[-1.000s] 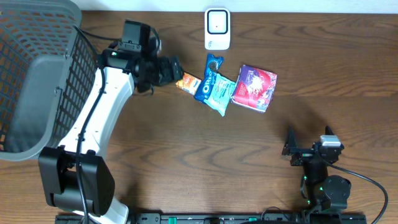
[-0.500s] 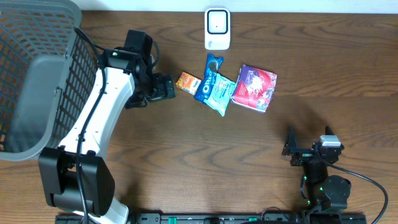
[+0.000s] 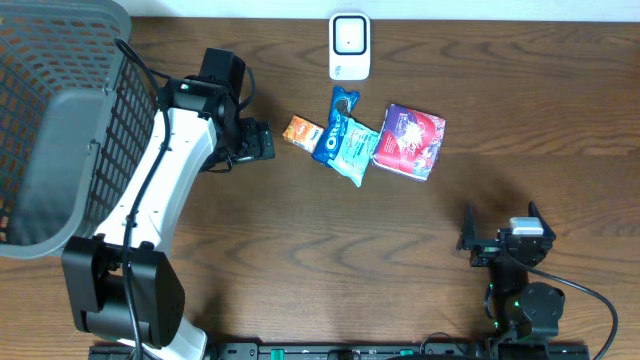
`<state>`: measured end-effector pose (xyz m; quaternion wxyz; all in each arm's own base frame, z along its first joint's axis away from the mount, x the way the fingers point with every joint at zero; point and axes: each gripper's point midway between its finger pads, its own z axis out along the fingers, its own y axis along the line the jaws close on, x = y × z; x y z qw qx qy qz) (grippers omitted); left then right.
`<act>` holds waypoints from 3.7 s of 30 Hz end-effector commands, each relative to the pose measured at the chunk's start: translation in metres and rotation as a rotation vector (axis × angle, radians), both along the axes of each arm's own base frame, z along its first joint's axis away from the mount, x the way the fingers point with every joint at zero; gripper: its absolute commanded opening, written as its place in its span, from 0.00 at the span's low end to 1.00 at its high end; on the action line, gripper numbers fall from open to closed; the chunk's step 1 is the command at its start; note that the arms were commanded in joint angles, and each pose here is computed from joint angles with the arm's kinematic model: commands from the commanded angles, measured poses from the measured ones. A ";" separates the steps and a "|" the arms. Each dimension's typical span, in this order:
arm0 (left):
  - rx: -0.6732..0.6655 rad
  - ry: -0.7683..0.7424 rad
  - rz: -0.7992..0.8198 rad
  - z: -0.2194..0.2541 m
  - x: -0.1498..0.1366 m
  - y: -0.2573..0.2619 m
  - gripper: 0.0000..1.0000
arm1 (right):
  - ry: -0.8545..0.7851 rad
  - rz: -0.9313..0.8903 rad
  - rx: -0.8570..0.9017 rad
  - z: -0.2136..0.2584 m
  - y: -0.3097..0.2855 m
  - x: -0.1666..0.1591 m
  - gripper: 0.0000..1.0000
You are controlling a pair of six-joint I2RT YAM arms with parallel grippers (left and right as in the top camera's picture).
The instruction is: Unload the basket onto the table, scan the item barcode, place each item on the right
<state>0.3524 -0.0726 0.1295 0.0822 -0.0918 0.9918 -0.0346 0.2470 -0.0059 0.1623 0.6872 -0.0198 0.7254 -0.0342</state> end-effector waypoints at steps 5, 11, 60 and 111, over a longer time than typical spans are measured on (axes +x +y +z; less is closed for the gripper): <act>0.019 0.000 -0.010 0.000 -0.002 0.003 0.98 | -0.122 0.500 0.217 0.042 0.082 -0.020 0.99; 0.019 0.000 -0.009 0.001 -0.002 0.004 0.98 | -0.302 0.566 0.263 0.089 0.086 -0.034 0.99; 0.019 0.000 -0.009 0.000 -0.002 0.004 0.98 | 1.056 0.322 0.741 -0.098 0.074 0.179 0.76; 0.019 0.000 -0.009 0.001 -0.002 0.004 0.98 | 0.965 -0.654 -0.324 -0.037 -0.025 0.163 0.01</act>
